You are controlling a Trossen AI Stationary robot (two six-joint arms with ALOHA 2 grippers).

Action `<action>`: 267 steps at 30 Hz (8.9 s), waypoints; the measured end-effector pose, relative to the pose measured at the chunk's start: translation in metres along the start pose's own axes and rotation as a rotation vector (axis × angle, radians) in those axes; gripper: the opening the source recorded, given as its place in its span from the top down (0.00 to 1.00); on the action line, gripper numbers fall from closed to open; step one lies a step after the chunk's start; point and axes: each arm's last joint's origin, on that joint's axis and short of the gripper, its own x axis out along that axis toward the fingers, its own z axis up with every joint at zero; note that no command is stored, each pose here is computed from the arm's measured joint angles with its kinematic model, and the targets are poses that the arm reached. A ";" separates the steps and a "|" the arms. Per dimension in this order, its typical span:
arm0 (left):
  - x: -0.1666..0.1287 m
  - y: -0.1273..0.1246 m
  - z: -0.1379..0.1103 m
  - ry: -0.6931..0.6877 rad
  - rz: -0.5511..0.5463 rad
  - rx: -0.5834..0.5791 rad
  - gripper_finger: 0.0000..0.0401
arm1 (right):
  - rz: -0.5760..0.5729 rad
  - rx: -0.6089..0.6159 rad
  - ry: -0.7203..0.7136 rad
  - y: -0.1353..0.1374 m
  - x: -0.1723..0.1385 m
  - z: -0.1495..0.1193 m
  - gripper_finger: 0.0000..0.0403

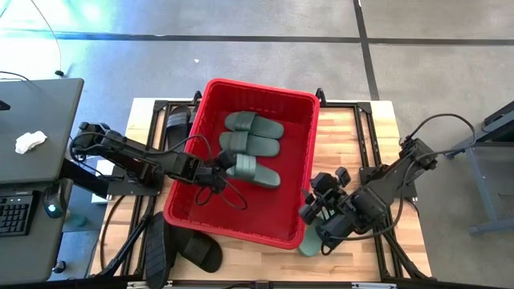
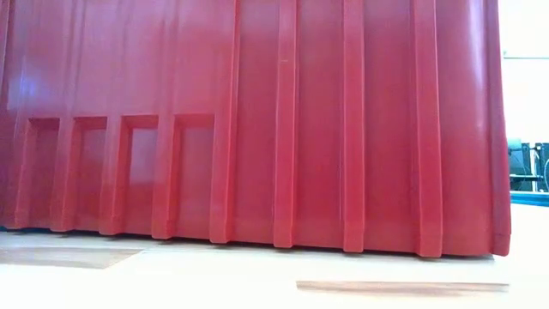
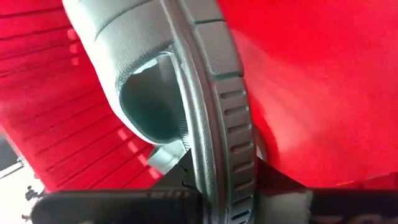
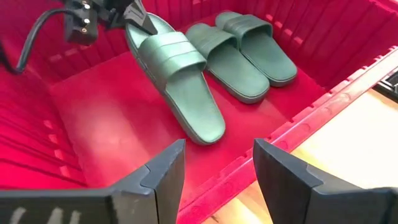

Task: Pick and place slides into bin
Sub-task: Put the green slide into the red container, then adjust the red container on the table

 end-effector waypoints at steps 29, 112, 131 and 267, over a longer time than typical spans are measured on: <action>0.004 -0.015 -0.004 0.013 -0.101 0.112 0.61 | 0.020 0.023 -0.021 0.003 0.000 0.000 0.56; -0.008 -0.015 -0.018 0.167 -0.202 0.649 0.22 | 0.378 -0.128 0.449 0.030 0.111 0.052 0.56; -0.067 0.072 -0.014 -0.043 0.058 0.019 0.32 | 0.166 -0.151 0.530 0.012 0.110 0.042 0.56; -0.114 0.125 0.132 -0.888 0.040 -0.431 0.95 | 0.250 -0.216 0.334 0.057 -0.003 -0.060 0.56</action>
